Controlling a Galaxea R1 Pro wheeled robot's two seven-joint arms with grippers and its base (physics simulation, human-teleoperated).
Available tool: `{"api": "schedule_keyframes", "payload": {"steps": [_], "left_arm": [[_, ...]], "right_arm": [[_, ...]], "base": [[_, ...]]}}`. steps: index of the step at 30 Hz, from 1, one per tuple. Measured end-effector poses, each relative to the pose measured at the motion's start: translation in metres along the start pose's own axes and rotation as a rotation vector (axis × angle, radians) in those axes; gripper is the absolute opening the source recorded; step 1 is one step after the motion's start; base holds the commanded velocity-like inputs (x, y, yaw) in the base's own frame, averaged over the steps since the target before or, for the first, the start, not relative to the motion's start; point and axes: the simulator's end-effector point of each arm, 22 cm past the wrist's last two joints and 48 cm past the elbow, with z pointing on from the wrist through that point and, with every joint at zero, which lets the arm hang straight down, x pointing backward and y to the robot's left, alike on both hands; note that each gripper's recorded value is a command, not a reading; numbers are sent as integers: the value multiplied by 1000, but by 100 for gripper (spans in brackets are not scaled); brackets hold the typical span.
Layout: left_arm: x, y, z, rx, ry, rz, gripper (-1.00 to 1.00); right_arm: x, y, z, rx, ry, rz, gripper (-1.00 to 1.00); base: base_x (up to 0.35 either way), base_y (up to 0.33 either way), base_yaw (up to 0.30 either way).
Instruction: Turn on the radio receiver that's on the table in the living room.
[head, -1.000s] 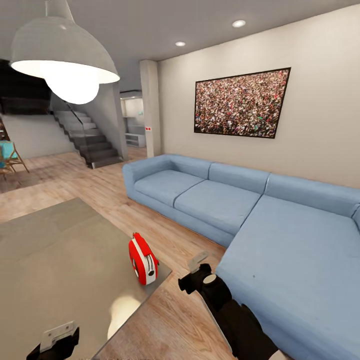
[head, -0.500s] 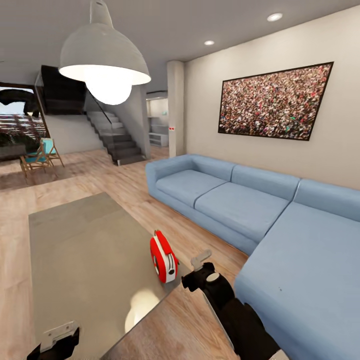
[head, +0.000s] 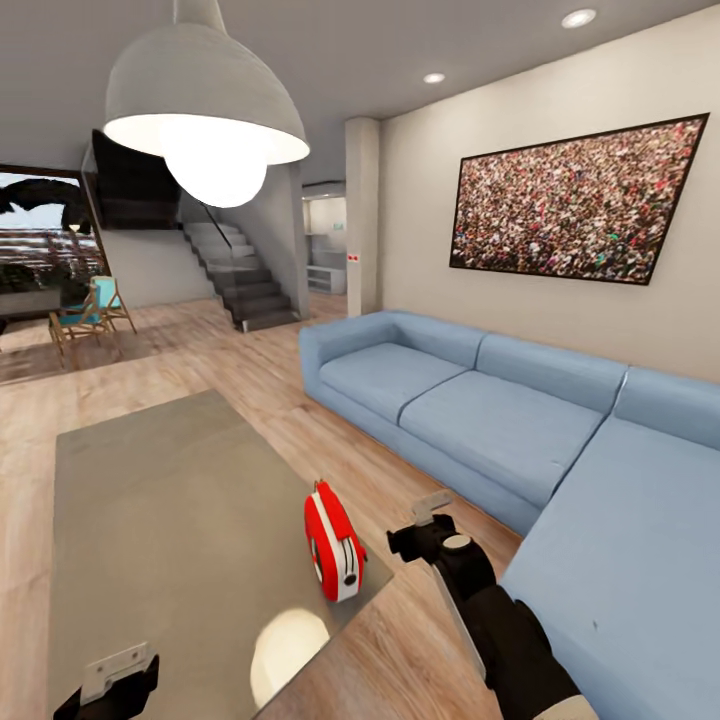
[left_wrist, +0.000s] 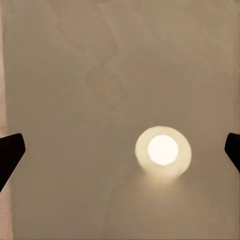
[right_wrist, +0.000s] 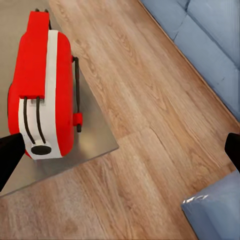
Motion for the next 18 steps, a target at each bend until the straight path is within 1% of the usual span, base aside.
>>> {"api": "schedule_keyframes", "payload": {"steps": [5,9,12,18], "left_arm": [[0,0,0,0,0,0,100],[0,0,0,-1,0,0,100],[0,0,0,-2,0,0,100],[0,0,0,-1,0,-1,100]], "right_arm": [[0,-1,0,2,0,3,100],[0,0,0,1,1,0,100],[0,1,0,-1,1,-4,100],[-1,15,-1,-20,-2,-38,100]], "base": [[42,0,0],[250,0,0],[145,0,0],[24,0,6]]}}
